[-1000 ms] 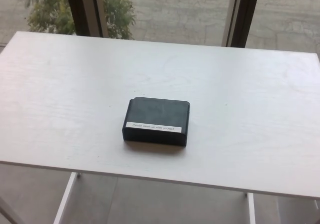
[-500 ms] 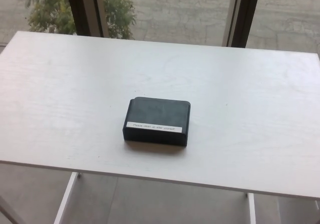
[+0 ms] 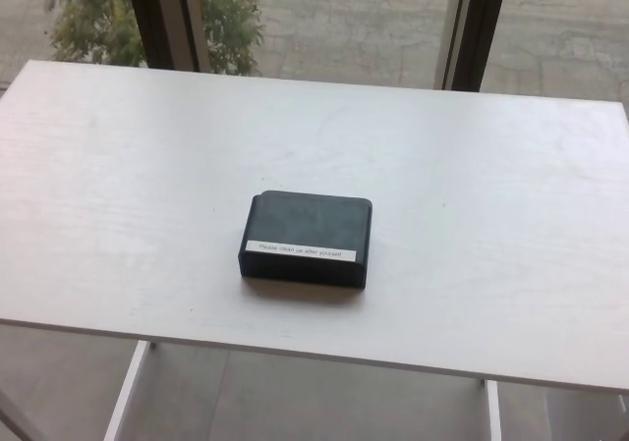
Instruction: The robot uses its right hand to pick up the magnetic container kept in the middle of the desk and turn leftwards and walk towards the whiteboard and extend the right arm to stick the container on it
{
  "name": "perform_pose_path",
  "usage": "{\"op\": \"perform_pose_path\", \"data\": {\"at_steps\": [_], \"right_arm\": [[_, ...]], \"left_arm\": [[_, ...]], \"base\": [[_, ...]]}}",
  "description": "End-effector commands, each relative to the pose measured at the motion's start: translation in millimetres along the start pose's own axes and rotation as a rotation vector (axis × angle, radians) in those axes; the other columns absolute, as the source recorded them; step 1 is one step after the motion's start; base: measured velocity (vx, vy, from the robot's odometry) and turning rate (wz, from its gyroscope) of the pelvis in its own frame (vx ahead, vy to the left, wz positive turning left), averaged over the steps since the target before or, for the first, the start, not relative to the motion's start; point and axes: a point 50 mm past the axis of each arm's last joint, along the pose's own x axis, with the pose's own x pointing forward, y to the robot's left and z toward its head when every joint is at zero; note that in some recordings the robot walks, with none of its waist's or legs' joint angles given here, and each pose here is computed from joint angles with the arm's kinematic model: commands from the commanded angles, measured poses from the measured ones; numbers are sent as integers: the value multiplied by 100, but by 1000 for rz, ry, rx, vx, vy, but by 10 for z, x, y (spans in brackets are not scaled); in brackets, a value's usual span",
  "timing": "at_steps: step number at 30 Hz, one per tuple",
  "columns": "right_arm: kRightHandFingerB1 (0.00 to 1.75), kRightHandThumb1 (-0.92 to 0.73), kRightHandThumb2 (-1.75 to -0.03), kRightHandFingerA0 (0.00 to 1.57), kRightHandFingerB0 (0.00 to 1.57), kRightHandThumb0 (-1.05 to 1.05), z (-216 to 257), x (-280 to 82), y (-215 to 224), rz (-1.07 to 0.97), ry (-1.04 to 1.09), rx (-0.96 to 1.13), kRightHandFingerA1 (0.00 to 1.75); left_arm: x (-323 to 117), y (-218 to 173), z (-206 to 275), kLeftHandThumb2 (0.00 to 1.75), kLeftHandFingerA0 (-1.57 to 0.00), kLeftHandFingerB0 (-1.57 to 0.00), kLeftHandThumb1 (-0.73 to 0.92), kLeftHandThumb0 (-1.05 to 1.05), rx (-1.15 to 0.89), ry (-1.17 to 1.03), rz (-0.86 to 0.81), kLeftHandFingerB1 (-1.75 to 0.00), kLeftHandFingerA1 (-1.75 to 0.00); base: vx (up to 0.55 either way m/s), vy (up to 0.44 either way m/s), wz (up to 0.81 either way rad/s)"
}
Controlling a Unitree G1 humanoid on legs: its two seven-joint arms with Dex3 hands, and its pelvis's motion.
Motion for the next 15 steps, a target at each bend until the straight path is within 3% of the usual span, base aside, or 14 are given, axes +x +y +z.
{"op": "perform_pose_path", "data": {"at_steps": [1,3,10,11,12,15], "right_arm": [[37,-73,-63,84,49,-12,415,275,43,0,-190,81,48],[37,-70,-61,79,43,-12,571,343,101,50,-244,80,48],[36,-62,-59,76,45,-27,1178,547,382,239,-401,58,47],[45,-51,-78,62,33,-43,1380,608,494,348,-442,5,59],[32,-59,-57,62,35,-41,1459,642,561,401,-452,-17,46],[30,-55,-57,50,27,-52,1716,780,854,600,-463,-145,47]], "left_arm": [[28,54,81,109,-98,-90,51,11,-43,-35,27,-92,-97],[11,44,64,103,-100,-89,54,15,-39,-29,27,-89,-94],[0,14,-7,104,-98,-88,55,14,-49,-1,21,-89,-95],[-14,4,-28,96,-99,-91,60,12,-66,8,21,-88,-93],[-34,-2,-43,112,-96,-89,55,9,-69,12,18,-92,-96],[-107,5,-138,114,-95,-89,55,11,-45,19,14,-91,-95]], "base": [[0,0,0],[0,0,0],[0,0,0],[0,0,0],[0,0,0],[0,0,0]]}}
